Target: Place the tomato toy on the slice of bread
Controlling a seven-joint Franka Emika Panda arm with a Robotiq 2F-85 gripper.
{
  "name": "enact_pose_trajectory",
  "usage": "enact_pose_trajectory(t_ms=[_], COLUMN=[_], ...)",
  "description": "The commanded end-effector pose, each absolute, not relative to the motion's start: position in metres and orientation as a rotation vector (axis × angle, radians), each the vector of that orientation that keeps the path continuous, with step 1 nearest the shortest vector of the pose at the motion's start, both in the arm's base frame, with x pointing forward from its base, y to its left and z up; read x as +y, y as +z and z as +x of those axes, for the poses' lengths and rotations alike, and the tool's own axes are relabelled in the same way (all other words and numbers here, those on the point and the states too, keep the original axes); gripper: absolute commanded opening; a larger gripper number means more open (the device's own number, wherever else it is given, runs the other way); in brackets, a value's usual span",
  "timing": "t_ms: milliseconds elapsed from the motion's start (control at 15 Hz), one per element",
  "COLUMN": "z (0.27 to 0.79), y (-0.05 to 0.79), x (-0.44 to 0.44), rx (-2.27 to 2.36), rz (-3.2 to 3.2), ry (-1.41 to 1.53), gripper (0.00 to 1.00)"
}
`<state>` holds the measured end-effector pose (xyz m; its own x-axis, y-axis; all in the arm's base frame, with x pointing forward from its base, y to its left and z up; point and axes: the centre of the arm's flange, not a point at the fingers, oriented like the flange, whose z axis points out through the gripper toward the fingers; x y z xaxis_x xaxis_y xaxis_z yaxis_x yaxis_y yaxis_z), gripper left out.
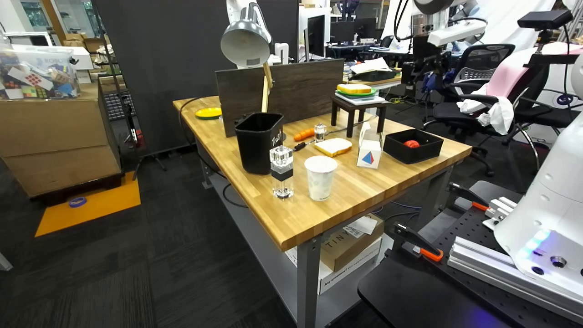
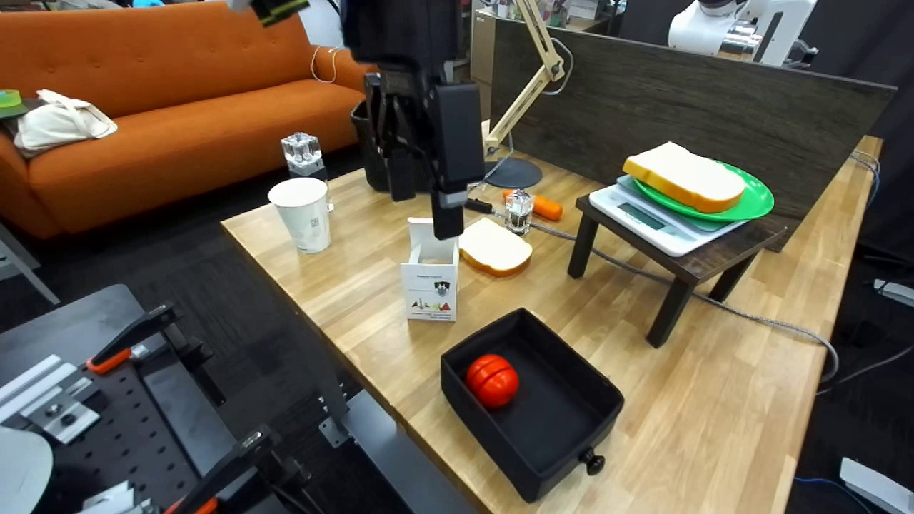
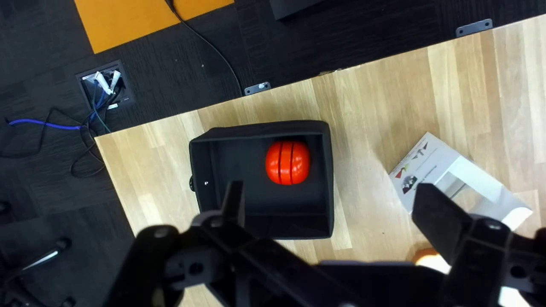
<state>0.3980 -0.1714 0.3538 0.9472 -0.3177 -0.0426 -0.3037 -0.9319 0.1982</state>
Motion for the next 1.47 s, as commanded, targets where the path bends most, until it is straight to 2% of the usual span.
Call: enact_pose_trajectory(t_ms=[0,267,333,1400], z=[0.425,0.442,0.425,0.444], y=[0.319,0.271,0.284,0.259], x=[-0.197,-0.221,-0.207,-0.223], rx=[-0.501,-0.547,-0.536,-0.591], rz=[2.932,2.913,2.91,2.904], ry=[-0.144,-0.219,-0.205,-0.252], gripper=[1.0,1.0,1.0,1.0])
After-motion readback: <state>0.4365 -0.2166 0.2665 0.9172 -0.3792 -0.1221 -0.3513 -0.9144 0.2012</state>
